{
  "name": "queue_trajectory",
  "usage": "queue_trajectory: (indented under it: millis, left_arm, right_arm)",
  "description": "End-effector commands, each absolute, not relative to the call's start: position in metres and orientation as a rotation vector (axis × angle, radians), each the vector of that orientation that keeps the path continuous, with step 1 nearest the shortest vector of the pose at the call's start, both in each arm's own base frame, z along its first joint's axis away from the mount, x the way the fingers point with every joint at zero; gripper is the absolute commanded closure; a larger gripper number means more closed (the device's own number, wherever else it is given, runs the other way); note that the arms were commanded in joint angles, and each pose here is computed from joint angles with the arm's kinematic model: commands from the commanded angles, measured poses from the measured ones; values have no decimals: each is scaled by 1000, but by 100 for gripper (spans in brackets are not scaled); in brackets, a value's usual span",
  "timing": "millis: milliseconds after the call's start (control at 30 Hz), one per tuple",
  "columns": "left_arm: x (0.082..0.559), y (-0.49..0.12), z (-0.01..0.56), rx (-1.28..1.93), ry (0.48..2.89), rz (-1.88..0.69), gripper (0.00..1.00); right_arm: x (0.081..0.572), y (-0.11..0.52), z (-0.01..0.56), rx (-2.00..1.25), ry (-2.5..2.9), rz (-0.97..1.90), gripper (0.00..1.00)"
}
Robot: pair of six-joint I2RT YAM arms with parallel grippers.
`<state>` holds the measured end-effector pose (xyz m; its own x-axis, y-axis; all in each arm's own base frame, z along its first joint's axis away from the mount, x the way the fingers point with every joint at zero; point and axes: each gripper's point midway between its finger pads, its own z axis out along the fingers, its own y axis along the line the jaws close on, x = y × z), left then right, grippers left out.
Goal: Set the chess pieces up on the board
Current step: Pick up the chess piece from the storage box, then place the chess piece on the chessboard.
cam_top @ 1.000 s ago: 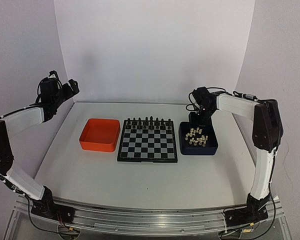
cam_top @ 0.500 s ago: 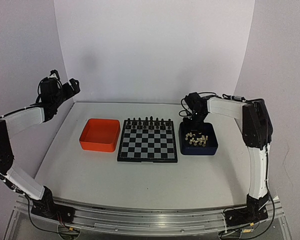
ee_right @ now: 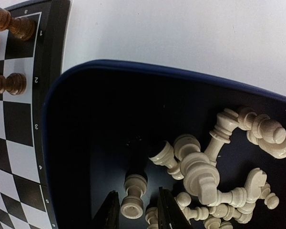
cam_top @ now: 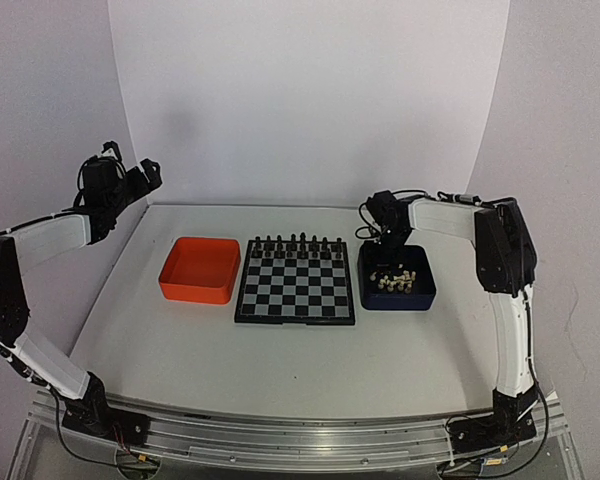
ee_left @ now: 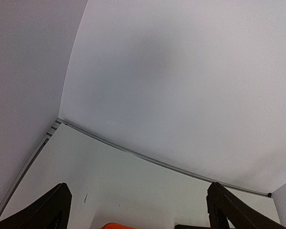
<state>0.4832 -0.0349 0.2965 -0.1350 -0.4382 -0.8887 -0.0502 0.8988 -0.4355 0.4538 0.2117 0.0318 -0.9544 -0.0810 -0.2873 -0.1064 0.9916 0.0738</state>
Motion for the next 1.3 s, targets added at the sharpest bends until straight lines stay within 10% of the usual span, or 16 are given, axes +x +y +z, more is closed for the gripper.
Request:
queue_trajectory:
  millis: [0,233,767,1267]
  left_arm:
    - [483,-36,312,-367,1640,-363,0]
    - [482,-36,308,-371,1646,-368,0]
    - [465,-43,309,-361,1674,-422,0]
    - [419,-49,297,-295,1756,-435,0]
  right_arm:
    - [458,219,35,-163,2840,140,78]
    - [457,223,46,-189,2816,142,100]
    - [405,237,141,-275,2676,168,100]
    - [324,313,104,-610,2753,174,100]
